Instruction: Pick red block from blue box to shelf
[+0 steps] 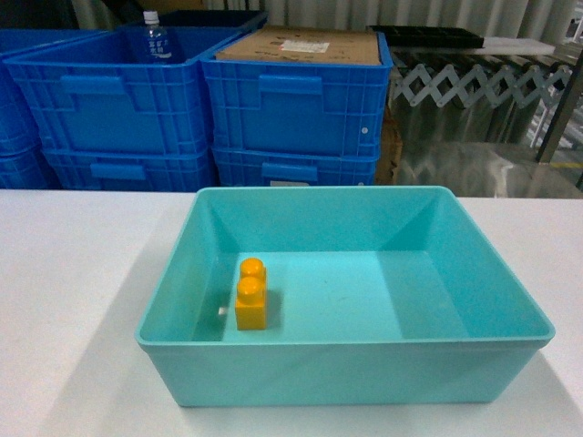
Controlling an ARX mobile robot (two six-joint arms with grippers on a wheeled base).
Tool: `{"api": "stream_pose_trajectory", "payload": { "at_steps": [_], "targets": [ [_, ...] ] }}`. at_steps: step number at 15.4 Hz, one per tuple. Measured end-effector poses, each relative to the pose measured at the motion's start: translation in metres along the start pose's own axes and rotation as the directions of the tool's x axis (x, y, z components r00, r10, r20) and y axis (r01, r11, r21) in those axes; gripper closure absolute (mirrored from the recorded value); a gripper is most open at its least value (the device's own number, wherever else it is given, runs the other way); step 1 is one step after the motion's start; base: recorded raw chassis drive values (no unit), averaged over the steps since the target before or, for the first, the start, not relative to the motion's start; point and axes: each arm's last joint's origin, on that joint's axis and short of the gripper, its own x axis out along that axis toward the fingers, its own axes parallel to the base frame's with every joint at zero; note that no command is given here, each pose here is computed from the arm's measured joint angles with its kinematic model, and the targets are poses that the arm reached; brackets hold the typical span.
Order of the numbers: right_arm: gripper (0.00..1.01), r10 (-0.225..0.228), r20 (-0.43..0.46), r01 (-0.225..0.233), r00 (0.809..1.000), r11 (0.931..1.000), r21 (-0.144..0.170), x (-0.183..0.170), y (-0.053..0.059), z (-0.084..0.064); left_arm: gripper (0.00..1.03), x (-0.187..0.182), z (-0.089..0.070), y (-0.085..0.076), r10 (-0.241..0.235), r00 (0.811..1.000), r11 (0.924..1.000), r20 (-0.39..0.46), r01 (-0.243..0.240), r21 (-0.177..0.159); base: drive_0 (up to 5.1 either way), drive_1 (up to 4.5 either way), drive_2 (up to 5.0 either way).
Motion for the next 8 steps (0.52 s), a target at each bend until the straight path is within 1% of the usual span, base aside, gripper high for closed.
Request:
{"api": "stream_pose_trajectory", "payload": {
  "at_steps": [8],
  "targets": [
    [0.72, 0.000, 0.000, 0.000, 1.000, 1.0000, 0.000, 0.0000, 0.0000, 0.0000, 0.05, 0.0000, 0.0000, 0.0000, 0.000, 1.000, 1.0000, 0.000, 0.000, 0.000, 0.0, 0.00, 0.0]
  ]
}}
